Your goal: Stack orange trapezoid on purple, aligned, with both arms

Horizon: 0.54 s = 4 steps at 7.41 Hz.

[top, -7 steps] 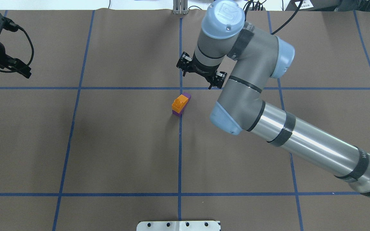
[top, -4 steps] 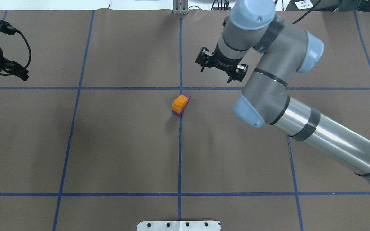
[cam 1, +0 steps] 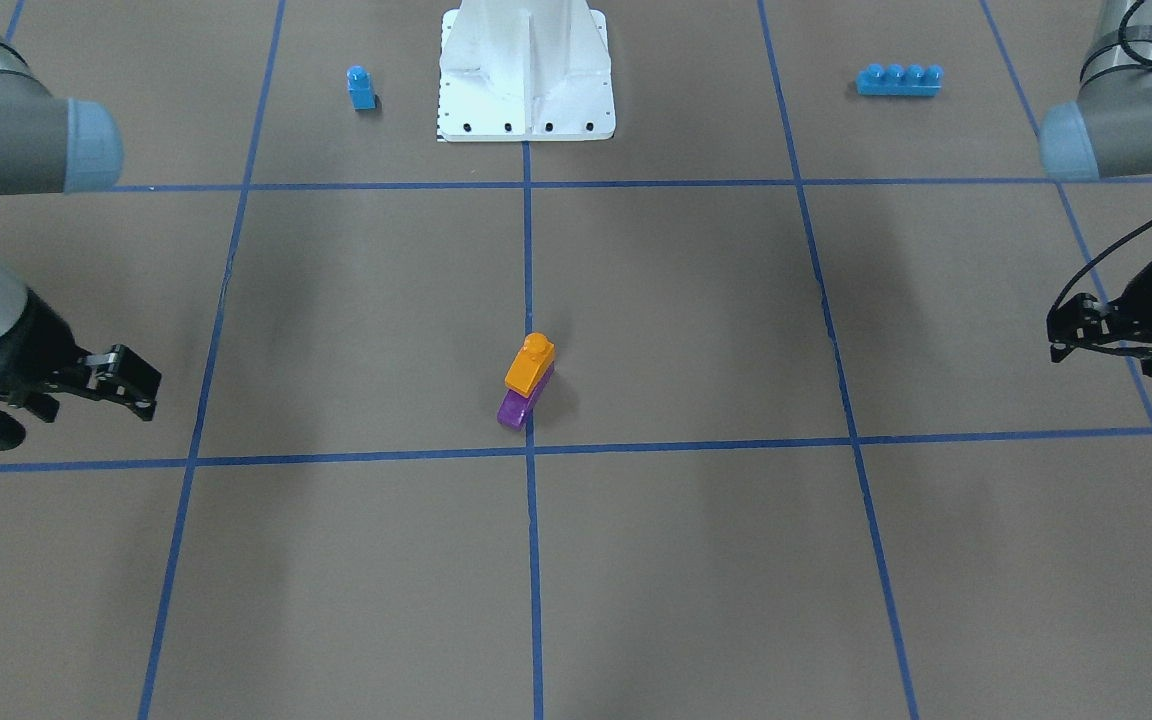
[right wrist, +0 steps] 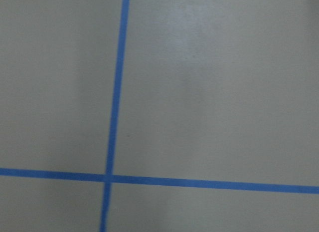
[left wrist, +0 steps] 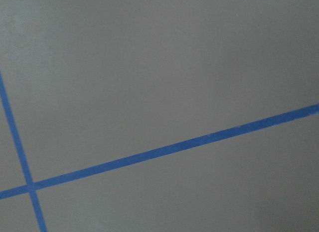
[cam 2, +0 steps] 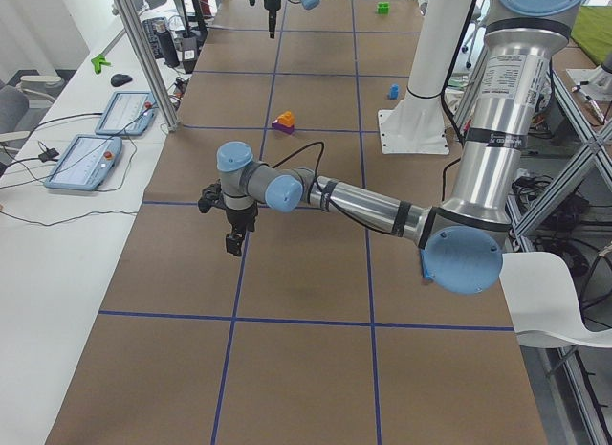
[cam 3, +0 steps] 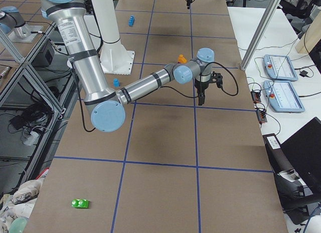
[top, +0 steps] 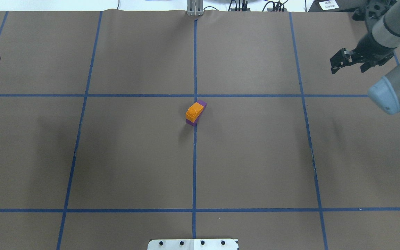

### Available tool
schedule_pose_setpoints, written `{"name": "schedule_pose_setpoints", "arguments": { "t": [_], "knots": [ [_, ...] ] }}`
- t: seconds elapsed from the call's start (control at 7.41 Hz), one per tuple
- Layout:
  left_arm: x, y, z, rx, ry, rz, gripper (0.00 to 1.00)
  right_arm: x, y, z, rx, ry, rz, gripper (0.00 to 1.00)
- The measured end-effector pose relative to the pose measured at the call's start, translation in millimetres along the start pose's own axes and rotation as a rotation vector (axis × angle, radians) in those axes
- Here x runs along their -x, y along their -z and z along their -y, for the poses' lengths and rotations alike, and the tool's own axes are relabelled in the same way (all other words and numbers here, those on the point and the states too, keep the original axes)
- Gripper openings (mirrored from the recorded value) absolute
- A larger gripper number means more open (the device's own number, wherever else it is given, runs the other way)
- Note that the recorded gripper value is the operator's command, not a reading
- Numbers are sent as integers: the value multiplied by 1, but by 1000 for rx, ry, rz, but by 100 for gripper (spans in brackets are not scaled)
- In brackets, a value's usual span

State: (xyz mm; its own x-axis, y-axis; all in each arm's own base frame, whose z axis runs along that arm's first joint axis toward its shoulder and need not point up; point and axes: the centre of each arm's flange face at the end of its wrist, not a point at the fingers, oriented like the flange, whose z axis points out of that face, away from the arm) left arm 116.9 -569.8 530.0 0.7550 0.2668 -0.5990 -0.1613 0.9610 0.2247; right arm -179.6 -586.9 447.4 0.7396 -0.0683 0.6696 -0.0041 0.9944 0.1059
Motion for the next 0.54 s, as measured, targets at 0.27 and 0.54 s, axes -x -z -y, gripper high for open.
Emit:
{"name": "schedule_pose_setpoints", "arguments": {
  "t": [0.27, 0.54],
  "knots": [
    [40, 14, -13, 10, -43, -20, 100, -105, 5, -26, 33, 69, 8, 100],
    [87, 24, -35, 17, -83, -14, 100, -187, 13, -65, 51, 102, 58, 100]
  ]
}}
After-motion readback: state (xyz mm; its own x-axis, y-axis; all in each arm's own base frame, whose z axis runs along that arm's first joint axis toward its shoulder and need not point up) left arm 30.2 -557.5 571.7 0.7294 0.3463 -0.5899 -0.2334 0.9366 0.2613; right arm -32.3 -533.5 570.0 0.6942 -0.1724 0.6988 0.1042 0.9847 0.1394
